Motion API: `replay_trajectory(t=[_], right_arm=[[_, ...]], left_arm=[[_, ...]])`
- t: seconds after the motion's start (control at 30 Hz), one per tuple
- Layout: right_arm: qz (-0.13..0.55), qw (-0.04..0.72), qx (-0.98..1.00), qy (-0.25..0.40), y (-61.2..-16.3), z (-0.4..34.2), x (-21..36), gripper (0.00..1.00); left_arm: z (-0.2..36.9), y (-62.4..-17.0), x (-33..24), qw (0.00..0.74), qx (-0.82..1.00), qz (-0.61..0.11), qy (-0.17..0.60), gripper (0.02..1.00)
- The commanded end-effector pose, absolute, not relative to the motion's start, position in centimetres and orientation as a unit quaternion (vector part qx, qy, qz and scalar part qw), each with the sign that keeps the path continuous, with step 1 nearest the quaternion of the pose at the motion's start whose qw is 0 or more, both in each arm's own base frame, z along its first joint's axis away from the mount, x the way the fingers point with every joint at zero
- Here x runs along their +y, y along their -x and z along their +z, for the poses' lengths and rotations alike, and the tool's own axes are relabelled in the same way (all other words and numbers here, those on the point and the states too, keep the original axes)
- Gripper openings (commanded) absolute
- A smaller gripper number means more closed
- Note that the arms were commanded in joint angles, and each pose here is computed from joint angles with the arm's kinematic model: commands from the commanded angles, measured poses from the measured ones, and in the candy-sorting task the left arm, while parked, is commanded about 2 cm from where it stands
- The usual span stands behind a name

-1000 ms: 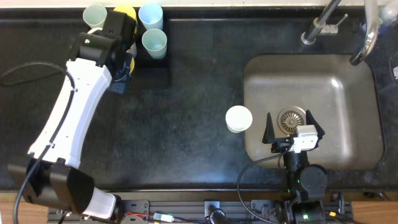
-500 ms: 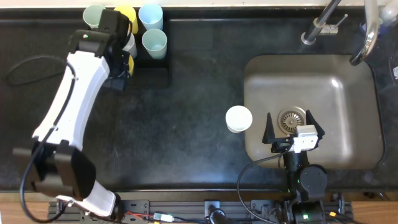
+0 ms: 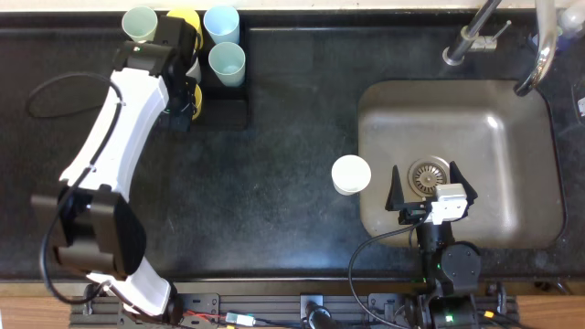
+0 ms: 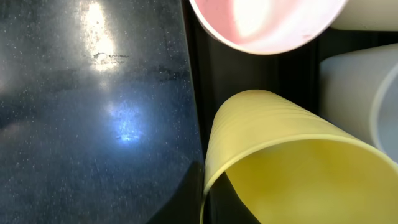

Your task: Store Cups

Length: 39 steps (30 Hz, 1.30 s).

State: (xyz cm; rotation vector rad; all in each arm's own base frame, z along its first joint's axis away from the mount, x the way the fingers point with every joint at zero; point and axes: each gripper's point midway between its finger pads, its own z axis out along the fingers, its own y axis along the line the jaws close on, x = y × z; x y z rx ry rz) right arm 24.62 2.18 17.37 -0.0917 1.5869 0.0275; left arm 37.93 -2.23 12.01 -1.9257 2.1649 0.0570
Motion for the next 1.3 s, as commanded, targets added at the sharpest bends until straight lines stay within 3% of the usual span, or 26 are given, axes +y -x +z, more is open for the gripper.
replay_trajectory(t=[0.03,0.4,1.07,1.3], right_arm=[[0.008,0.702,0.711,0.039,-24.6,17.1,2.0,0.993],[0.008,0.702,0.711,0.039,-24.6,17.1,2.0,0.996],[0.008,0.702,0.711,0.039,-24.6,17.1,2.0,0.998],[0.008,0.702,0.711,0.039,-24.6,17.1,2.0,0.998]], left_arm=[[11.1,-37.8,-1.4,0.115,0.734,0.032,0.669,0.036],[9.3,-37.9,-1.3,0.082,0.730,0.031,0.677,0.036],[9.3,-38.9,-0.9,0.102,0.727,0.026,0.678,0.047],[9.6,-39.0,-0.6,0.112,0.726,0.027,0.678,0.292]])
